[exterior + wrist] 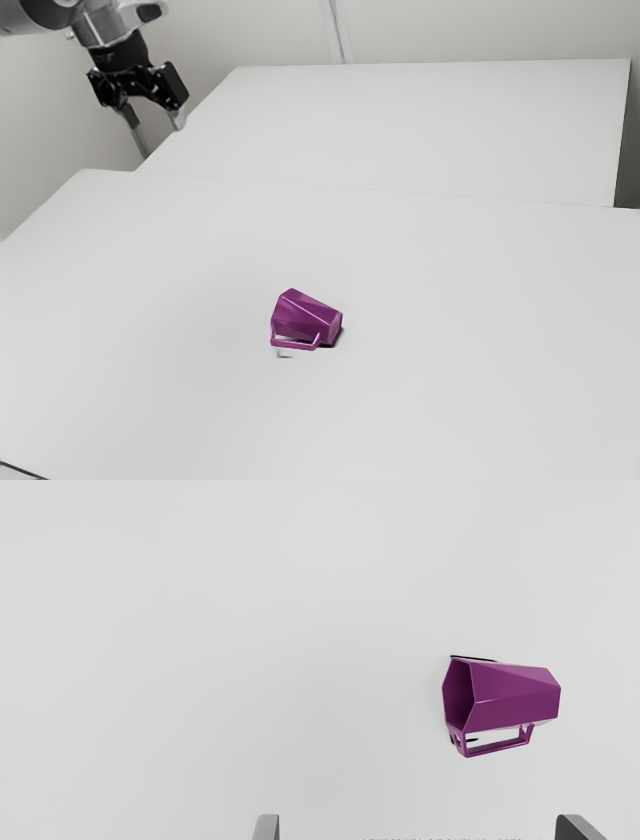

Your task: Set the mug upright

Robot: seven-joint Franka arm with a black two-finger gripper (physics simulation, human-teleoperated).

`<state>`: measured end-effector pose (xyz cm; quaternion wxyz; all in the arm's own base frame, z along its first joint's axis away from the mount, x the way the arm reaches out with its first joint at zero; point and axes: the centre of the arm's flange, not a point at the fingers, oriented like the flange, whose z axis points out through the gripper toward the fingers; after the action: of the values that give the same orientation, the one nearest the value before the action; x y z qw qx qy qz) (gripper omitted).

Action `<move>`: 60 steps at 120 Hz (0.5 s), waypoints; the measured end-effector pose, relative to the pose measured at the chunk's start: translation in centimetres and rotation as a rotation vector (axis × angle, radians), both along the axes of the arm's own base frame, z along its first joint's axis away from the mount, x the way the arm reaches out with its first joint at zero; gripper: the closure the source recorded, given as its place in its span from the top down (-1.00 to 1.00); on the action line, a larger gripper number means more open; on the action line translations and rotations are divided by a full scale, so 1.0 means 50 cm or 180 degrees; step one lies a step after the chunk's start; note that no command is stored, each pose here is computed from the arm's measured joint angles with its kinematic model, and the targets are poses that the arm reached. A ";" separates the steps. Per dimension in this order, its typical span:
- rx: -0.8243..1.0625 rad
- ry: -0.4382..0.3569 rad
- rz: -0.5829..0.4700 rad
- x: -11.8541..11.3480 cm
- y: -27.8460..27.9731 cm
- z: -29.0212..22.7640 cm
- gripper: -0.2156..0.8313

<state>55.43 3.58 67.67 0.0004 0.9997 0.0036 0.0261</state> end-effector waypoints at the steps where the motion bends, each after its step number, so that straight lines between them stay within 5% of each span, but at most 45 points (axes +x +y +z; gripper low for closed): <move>1: -0.0009 0.0004 -0.0002 0.000 -0.001 -0.001 0.59; 16: -0.0185 0.0150 -0.0037 0.005 -0.018 -0.056 0.59; 38: -0.1247 0.0560 0.0121 0.020 -0.023 -0.343 0.59; 60: -0.2294 0.0395 0.0694 0.010 0.123 -0.545 0.59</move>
<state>55.92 9.74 40.44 0.3489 0.9288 0.1189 -0.0375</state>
